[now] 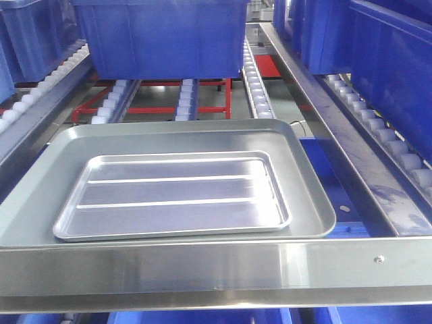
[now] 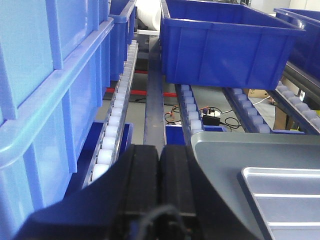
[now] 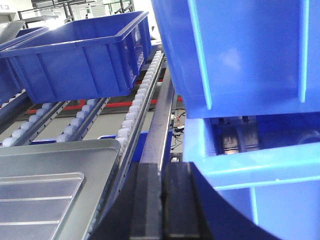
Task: Grab silver tray and stack on right shelf
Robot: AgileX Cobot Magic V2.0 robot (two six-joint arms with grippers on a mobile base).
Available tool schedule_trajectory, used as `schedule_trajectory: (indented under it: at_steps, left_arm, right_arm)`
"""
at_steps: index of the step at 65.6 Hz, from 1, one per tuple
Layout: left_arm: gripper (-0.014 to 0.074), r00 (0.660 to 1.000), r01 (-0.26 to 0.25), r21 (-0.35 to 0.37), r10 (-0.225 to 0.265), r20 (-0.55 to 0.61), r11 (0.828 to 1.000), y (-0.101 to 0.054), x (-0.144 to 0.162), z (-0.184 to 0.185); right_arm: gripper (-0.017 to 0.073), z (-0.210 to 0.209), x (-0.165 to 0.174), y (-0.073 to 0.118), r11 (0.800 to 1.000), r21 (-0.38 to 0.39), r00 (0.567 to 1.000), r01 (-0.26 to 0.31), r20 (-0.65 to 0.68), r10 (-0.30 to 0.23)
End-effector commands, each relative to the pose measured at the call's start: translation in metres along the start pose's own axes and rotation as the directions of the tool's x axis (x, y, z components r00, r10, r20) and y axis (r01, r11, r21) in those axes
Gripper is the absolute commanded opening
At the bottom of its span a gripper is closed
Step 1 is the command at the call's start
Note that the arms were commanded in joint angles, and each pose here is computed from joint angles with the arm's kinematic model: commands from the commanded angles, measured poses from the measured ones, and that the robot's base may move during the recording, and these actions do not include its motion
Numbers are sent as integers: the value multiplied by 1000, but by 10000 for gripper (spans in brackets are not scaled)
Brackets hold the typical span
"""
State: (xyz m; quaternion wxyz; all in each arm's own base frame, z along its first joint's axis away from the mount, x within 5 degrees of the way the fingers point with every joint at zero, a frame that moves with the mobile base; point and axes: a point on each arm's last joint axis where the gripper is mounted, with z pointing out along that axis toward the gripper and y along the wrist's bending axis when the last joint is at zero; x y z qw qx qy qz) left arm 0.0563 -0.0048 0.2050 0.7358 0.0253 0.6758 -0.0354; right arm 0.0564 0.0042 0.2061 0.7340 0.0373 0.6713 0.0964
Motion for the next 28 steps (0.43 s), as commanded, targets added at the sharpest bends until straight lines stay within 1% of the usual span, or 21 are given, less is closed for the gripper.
schedule_trajectory:
  at_steps: [1, 28]
  left_arm:
    - [-92, 997, 9, -4, -8, 79, 1000, 0, -1, -1]
    - [-92, 997, 9, -4, -8, 79, 1000, 0, -1, -1]
  right_arm:
    - [48, 0, -8, 1, 1000, -9, 996, 14, 87, -13]
    - [48, 0, -8, 1, 1000, -9, 996, 14, 87, -13]
